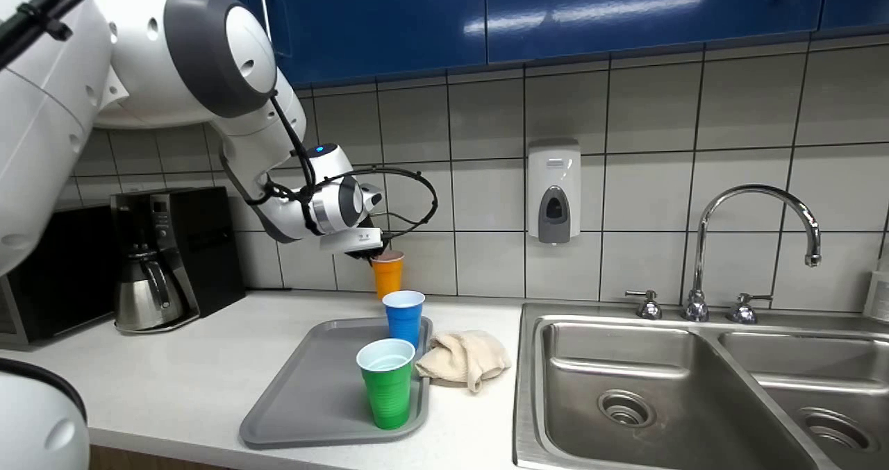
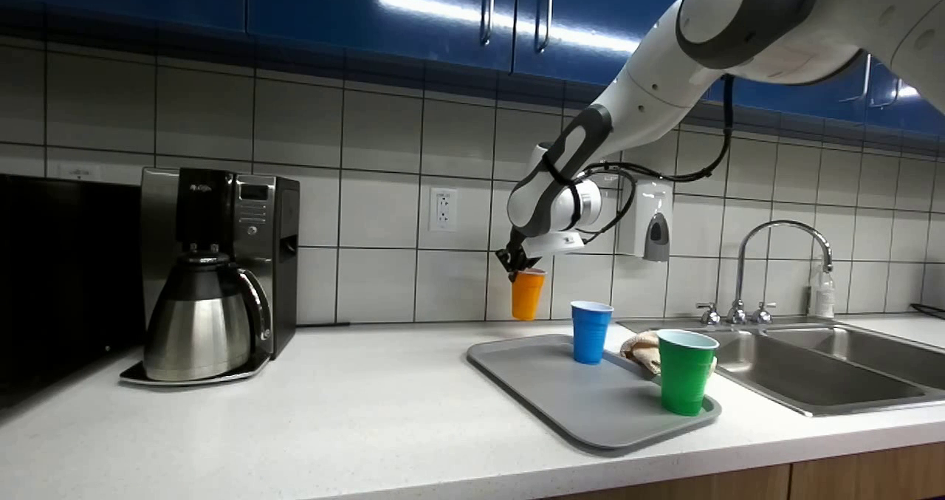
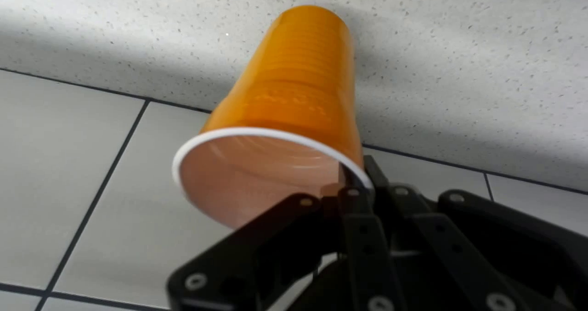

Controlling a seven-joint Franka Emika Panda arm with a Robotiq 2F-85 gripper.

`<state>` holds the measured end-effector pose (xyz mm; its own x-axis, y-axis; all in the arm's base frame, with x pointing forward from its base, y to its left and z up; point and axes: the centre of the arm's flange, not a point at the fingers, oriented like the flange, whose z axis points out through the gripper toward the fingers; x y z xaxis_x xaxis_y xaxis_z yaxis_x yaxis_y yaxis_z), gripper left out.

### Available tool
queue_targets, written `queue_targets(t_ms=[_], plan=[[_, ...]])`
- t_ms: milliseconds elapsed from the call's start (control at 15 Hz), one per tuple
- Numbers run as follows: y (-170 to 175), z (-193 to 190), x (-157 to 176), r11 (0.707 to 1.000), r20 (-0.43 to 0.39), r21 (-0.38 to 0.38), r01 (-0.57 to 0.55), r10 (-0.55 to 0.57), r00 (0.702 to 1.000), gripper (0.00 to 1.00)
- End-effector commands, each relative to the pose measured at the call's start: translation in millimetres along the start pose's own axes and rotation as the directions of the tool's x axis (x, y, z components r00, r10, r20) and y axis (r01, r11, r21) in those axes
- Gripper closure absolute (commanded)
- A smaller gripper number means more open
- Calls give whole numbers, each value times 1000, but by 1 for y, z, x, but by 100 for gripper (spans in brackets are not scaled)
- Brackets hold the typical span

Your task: Put the cups on the tray

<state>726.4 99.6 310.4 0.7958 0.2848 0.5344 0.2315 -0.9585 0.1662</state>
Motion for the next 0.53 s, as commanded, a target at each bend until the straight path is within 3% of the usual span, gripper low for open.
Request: queue_targets(t_ms=[0, 467], plan=[[-5, -35, -25, 1000, 5, 26, 18, -18, 1000, 99], [-25, -63, -54, 995, 21, 66, 74, -76, 997, 99]])
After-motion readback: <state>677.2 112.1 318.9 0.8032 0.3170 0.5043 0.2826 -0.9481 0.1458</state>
